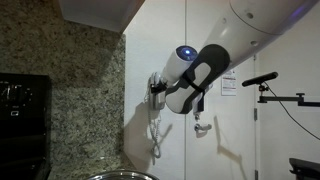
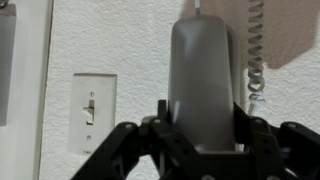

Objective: Hang the intercom headset on the holder

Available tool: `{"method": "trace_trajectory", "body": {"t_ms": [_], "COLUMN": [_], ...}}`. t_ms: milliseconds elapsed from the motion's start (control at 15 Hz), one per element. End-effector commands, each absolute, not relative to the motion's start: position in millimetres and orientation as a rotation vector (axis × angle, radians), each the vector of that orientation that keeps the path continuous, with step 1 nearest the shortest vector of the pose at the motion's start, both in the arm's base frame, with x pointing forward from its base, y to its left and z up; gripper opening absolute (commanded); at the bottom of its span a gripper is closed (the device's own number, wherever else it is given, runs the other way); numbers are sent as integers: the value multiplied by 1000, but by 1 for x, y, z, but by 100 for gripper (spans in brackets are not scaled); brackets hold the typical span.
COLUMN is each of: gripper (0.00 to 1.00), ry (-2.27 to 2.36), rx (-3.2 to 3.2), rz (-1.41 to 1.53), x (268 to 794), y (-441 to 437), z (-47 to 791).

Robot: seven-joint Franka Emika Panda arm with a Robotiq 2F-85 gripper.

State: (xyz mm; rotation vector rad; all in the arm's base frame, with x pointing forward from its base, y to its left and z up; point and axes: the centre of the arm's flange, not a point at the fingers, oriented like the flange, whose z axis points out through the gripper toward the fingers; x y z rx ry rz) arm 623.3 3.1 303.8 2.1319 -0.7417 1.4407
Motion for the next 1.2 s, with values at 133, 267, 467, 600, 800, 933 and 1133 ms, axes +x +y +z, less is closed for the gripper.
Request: {"method": "trace_trajectory", "body": {"t_ms": [133,267,467,600,800,933,1133], "gripper": [34,34,34,34,34,34,34], "ry": [-771,-780,-791,-790,-816,-818,-830], "rx": [2129,2123,2124,2122,2119,2113,2116], "rz": [1426,1435,1437,1442,1442,1444,1447], "x": [641,641,644,646,645,642,641], "y": [-14,-18,-23,-24,-28,-29,-30], "z": [311,313,316,318,319,320,320]}}
